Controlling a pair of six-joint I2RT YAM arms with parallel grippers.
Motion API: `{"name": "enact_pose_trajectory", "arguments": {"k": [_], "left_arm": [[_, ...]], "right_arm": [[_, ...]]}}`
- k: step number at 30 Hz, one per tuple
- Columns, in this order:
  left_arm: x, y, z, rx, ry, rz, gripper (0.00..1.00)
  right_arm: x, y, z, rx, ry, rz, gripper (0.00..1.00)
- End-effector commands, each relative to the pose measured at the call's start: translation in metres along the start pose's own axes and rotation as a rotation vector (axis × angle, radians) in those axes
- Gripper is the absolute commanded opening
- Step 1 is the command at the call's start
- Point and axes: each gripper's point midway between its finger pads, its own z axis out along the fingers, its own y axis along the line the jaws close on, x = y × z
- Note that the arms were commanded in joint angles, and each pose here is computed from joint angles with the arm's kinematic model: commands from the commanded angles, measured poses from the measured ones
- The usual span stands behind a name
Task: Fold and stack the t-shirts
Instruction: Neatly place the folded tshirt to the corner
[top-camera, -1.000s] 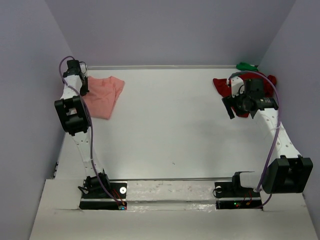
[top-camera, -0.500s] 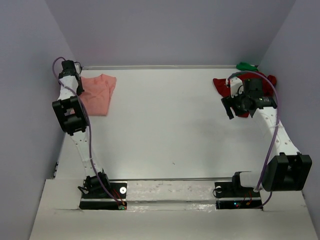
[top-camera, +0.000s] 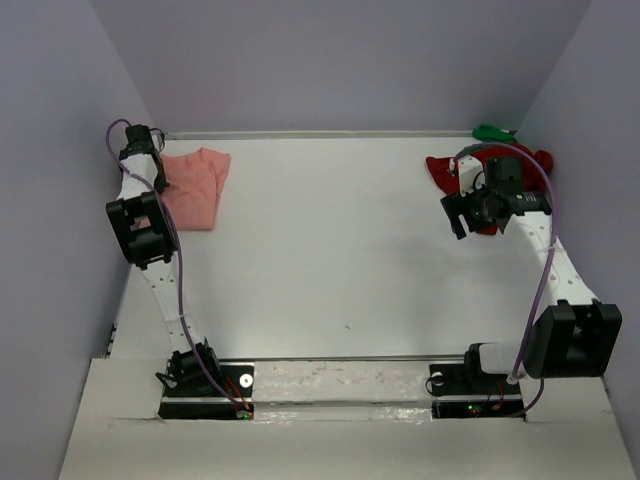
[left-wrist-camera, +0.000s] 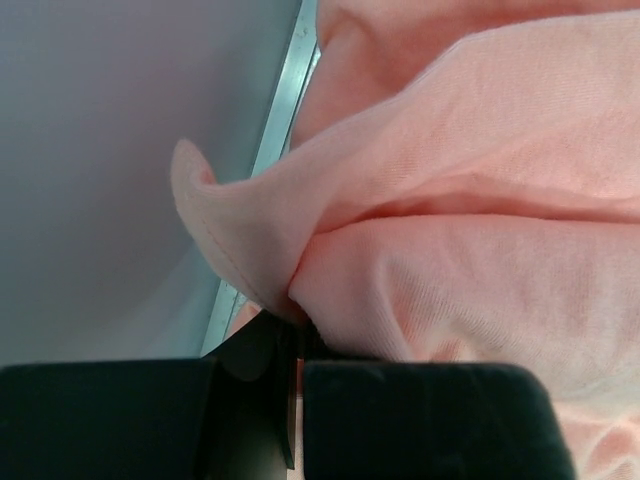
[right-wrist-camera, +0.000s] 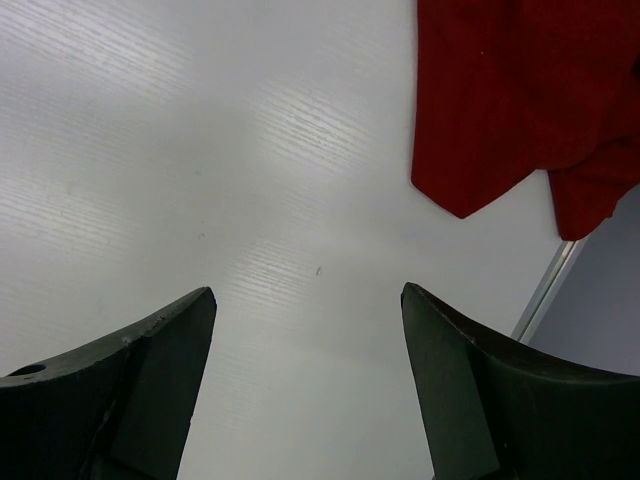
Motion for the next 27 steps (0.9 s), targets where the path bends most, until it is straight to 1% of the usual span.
{"name": "enact_pose_trajectory", "arguments": {"k": [1,2,3,5,6,7,12,13,15,18,20,21,24,26,27], "left_arm": [[-0.010,0.010,-0.006,-0.041,-0.033,-0.020,0.00],[-0.011,0.011,-0.007,-0.046,-0.034,-0.022,0.01],[-0.011,0.013,-0.008,-0.057,-0.036,-0.022,0.07],[-0.012,0.017,-0.012,-0.077,-0.039,-0.027,0.16],[-0.015,0.024,-0.017,-0.102,-0.055,-0.034,0.25],[-0.017,0.026,-0.022,-0.113,-0.063,-0.035,0.29],[-0.034,0.047,-0.054,-0.212,-0.148,-0.058,0.41],[-0.035,0.052,-0.057,-0.233,-0.151,-0.056,0.45],[-0.043,0.055,-0.071,-0.238,-0.172,-0.058,0.48],[-0.058,0.059,-0.096,-0.223,-0.221,-0.072,0.50],[-0.066,0.059,-0.110,-0.203,-0.250,-0.077,0.49],[-0.075,0.061,-0.125,-0.199,-0.283,-0.081,0.49],[-0.085,0.066,-0.149,-0.208,-0.314,-0.074,0.49],[-0.087,0.063,-0.160,-0.173,-0.326,-0.072,0.49],[-0.086,0.055,-0.173,-0.115,-0.344,-0.061,0.49]], "right_arm": [[-0.004,-0.001,-0.004,-0.003,-0.015,0.012,0.80],[-0.004,-0.001,-0.005,-0.002,-0.017,0.012,0.80],[-0.004,-0.001,-0.006,-0.001,-0.018,0.009,0.80],[-0.003,-0.001,-0.007,0.000,-0.017,0.009,0.79],[-0.002,0.000,-0.007,-0.001,-0.016,0.009,0.79],[-0.002,0.000,-0.009,0.003,-0.019,0.009,0.79],[0.003,-0.008,-0.013,0.064,-0.020,0.012,0.79],[0.004,-0.008,-0.014,0.065,-0.019,0.012,0.80],[0.005,-0.006,-0.016,0.064,-0.027,0.013,0.80],[0.010,-0.002,-0.015,0.055,-0.026,0.019,0.80],[0.011,-0.002,-0.014,0.059,-0.026,0.024,0.81],[0.010,-0.005,-0.015,0.074,-0.029,0.032,0.82],[0.009,-0.006,-0.019,0.092,-0.047,0.036,0.83],[0.009,-0.007,-0.020,0.100,-0.055,0.038,0.84],[0.009,-0.008,-0.020,0.111,-0.057,0.051,0.84]]}}
